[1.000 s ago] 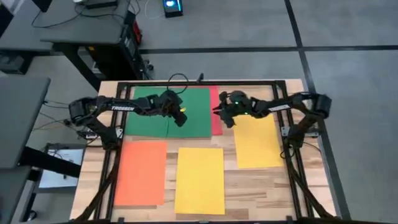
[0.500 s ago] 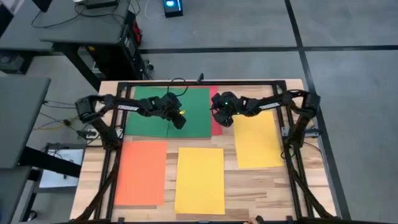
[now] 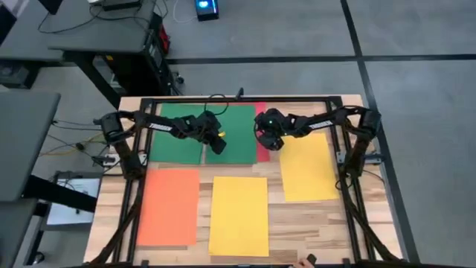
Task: Organize paper
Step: Stack the green paper on top of the green paper
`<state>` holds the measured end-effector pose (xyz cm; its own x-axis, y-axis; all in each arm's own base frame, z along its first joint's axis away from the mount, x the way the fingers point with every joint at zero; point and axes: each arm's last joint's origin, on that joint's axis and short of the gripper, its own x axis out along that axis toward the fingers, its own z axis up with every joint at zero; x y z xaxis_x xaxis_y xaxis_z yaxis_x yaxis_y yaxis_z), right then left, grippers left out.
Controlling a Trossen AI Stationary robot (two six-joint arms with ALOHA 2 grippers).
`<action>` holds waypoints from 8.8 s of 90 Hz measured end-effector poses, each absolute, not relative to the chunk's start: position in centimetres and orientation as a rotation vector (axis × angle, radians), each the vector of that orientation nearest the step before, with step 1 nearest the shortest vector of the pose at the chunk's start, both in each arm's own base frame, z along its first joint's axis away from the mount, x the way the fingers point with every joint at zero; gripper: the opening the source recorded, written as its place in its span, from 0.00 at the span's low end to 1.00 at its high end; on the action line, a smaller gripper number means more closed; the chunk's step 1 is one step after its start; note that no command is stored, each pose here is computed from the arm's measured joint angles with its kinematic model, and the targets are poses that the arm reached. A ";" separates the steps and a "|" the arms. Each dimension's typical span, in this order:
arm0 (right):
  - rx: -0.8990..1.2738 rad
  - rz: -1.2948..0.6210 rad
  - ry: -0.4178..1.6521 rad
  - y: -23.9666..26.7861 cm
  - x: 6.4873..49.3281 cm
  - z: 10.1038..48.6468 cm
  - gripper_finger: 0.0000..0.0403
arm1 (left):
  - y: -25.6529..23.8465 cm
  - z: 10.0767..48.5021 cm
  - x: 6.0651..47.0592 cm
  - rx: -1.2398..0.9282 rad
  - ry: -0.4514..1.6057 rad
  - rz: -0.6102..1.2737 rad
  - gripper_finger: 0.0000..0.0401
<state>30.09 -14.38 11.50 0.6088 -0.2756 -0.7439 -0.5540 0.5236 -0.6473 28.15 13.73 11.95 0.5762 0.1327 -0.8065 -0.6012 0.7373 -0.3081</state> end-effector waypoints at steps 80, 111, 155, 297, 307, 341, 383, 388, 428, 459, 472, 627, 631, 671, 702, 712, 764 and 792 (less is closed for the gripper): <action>-1.125 0.074 0.888 -14.7 31.5 11.9 0.39 | 13.6 11.7 28.0 -0.611 0.880 0.447 0.00; -1.147 0.087 0.844 -13.4 32.2 12.3 0.38 | 13.5 11.6 27.8 -0.613 0.903 0.449 0.00; -1.159 0.090 0.812 -12.9 32.6 12.4 0.01 | 13.7 11.8 28.1 -0.599 0.859 0.443 0.00; -1.212 -0.192 0.495 -13.2 33.6 25.9 0.00 | 1.9 29.5 23.4 -0.088 0.310 0.299 0.34; -1.210 -0.191 0.496 -13.2 33.6 25.9 0.00 | 0.4 28.7 24.0 -0.069 0.344 0.343 0.34; -1.209 -0.187 0.502 -13.2 33.6 25.8 0.00 | -1.6 25.8 26.0 -0.094 0.418 0.472 0.34; -1.214 -0.151 0.464 -11.5 34.3 26.2 0.00 | 0.1 22.6 26.7 -0.103 0.577 0.637 0.32; -1.217 -0.149 0.452 -11.3 34.5 26.5 0.00 | 0.2 22.6 26.6 -0.091 0.582 0.650 0.30; -1.228 -0.112 0.419 -9.9 35.3 27.8 0.00 | 0.4 23.3 25.2 0.136 0.636 0.774 0.00; -1.195 0.093 0.436 -8.7 35.2 26.6 0.00 | 0.5 25.7 21.7 0.324 0.687 0.828 0.00; -1.204 0.125 0.440 -8.2 35.3 26.4 0.00 | 0.5 26.0 21.3 0.435 0.730 0.791 0.00; -0.965 0.253 0.693 -11.6 45.1 18.9 0.11 | -4.4 23.0 21.0 0.079 1.400 0.841 0.00; -0.936 0.251 0.712 -11.8 45.1 19.2 0.16 | -4.4 22.8 21.0 0.070 1.397 0.841 0.00; -0.566 0.166 0.922 -14.4 43.6 20.7 0.43 | -4.1 22.3 21.1 -0.005 1.383 0.905 0.00; -0.365 0.143 0.932 -16.7 42.3 20.5 0.31 | -2.9 19.6 20.6 -0.091 1.398 0.989 0.00; -0.344 0.163 0.917 -16.6 42.4 20.5 0.29 | -2.5 19.2 20.2 -0.144 1.403 1.058 0.00; -0.363 0.169 0.864 -16.1 43.0 20.8 0.29 | -3.9 19.7 18.7 -0.496 1.390 1.360 0.00; -0.360 0.172 0.867 -16.1 43.0 20.8 0.29 | -2.3 20.1 18.3 -0.446 1.415 1.456 0.00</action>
<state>42.96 -16.11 20.76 0.6378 0.0026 -0.7702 -0.2920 0.9262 -0.2386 18.34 -2.32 20.13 -0.4180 0.3954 -0.8179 -0.8291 0.2020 0.5214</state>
